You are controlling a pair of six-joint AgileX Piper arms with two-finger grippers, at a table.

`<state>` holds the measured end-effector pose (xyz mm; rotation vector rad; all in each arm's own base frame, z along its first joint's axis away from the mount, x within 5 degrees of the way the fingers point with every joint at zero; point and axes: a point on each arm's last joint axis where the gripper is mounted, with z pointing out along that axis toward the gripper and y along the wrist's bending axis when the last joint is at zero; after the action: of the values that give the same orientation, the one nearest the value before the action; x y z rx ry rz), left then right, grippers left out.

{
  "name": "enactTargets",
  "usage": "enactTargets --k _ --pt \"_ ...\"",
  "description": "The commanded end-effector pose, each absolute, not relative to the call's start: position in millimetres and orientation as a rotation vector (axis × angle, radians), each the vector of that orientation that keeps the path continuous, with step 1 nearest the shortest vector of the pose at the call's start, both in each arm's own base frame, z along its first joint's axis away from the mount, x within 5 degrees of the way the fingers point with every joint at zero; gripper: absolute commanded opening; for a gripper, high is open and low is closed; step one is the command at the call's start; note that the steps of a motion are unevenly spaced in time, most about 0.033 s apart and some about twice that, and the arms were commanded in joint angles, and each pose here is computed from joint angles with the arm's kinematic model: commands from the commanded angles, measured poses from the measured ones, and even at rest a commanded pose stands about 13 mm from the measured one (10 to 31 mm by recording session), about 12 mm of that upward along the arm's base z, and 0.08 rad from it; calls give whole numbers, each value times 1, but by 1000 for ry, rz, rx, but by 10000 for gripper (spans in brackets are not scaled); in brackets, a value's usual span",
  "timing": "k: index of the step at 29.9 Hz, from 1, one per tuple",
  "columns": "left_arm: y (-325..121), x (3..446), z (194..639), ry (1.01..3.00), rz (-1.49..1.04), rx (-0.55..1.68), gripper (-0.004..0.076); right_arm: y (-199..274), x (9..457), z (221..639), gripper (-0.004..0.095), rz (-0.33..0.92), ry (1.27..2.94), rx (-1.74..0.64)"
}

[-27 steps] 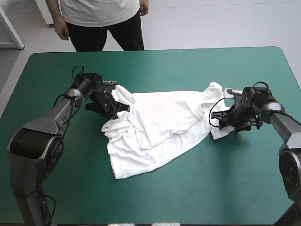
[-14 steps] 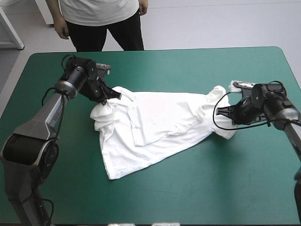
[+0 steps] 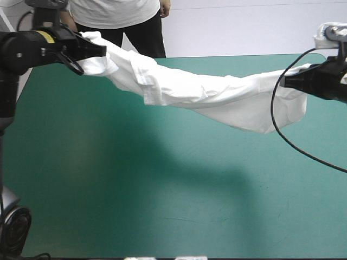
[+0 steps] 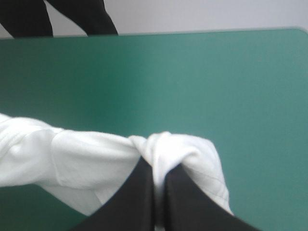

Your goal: Fold the cloth

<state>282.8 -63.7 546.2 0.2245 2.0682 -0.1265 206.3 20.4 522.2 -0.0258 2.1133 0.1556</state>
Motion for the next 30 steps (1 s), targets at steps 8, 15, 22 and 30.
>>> enactTargets --k 8,15,22,30 --pt "-43 142 651 1555 -264 272 -10 21 105 639 -17 213 1555 -127" --pt "-36 105 661 1501 -260 282 -10 19 83 641 -17 207 1589 -131" --pt "-27 82 637 1619 -238 266 -10 16 59 616 -17 216 1659 -97" --pt "-36 109 531 2035 -289 253 -10 18 71 540 -17 275 1933 -26"
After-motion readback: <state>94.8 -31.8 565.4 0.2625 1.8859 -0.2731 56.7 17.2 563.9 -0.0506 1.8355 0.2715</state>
